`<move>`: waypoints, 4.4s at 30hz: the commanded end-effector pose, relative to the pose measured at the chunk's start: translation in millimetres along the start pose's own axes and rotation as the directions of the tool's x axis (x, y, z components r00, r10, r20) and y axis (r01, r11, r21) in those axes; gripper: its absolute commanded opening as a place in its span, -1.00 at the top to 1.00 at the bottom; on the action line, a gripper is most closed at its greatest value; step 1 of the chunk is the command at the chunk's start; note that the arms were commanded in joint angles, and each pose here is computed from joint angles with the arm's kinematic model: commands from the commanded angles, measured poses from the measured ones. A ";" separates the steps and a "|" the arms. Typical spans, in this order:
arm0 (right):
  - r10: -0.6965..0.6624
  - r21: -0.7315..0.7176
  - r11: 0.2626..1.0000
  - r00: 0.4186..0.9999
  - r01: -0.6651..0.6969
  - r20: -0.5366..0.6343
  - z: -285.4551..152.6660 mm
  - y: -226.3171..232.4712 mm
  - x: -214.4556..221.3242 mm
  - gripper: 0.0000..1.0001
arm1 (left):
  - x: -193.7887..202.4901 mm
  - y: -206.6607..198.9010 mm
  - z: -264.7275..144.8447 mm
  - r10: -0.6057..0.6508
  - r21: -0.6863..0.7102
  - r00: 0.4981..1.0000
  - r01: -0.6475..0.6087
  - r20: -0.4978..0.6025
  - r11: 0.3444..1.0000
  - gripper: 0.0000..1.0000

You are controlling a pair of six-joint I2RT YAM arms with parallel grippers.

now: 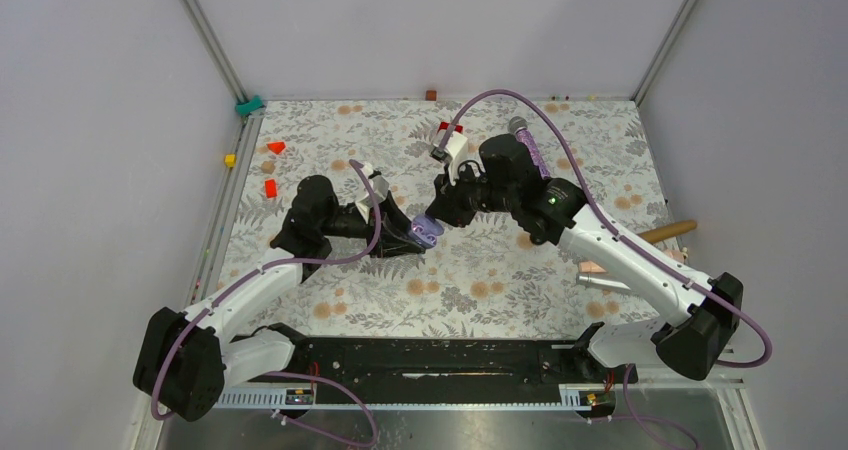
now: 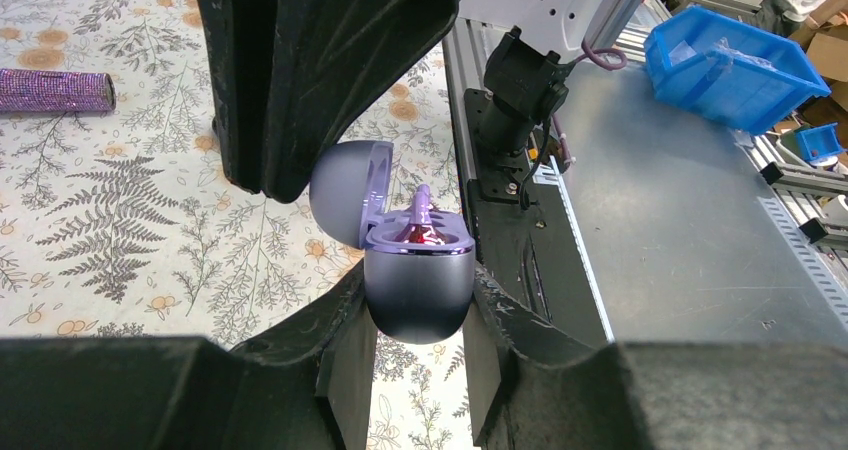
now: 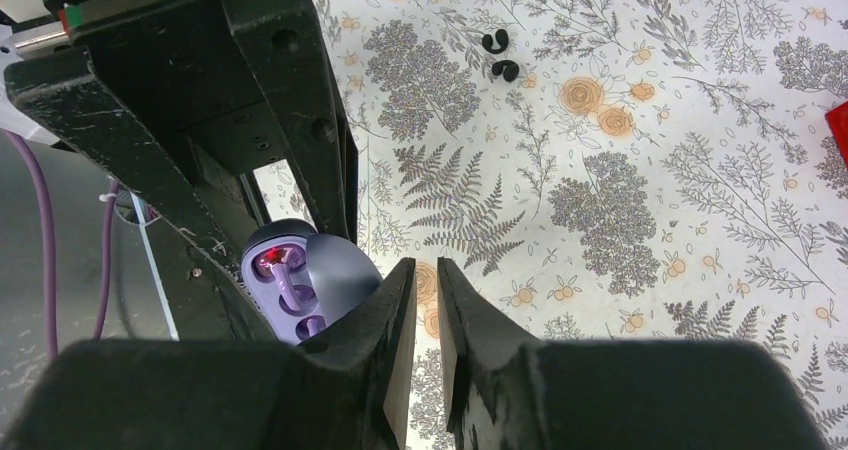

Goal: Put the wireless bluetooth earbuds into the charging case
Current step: Close the charging case with the earbuds inside, then place the charging case with the earbuds at the corner of the board.

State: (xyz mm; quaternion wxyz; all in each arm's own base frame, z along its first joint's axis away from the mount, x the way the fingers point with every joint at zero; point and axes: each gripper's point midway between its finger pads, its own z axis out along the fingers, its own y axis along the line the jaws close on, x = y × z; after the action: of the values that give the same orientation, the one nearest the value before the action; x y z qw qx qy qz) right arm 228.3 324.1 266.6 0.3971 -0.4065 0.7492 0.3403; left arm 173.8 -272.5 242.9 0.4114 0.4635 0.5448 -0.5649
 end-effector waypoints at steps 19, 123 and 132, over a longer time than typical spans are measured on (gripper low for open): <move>-0.069 -0.100 0.992 0.996 0.073 0.051 -19.1 23.3 -15.4 0.58 | -25.0 4.4 1.2 0.116 -0.022 0.993 -0.115 0.031 0.993 1.00; 0.197 0.402 0.839 0.893 -0.367 0.404 -103.4 -133.5 -24.9 -0.99 | 145.8 288.9 -125.4 -0.838 -0.805 0.513 0.568 0.187 0.168 0.92; 0.205 0.394 0.839 0.890 -0.374 0.408 -104.2 -134.1 -24.6 -0.99 | 142.1 287.5 -134.3 -0.831 -0.816 0.516 0.560 0.208 0.144 0.62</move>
State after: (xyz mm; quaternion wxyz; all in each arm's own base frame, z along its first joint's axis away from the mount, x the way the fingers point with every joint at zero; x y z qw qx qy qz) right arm 322.0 186.3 293.2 0.5298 -0.1135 0.7992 0.2603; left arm 423.0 -158.9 34.0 0.1617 -0.0030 0.9406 -0.2984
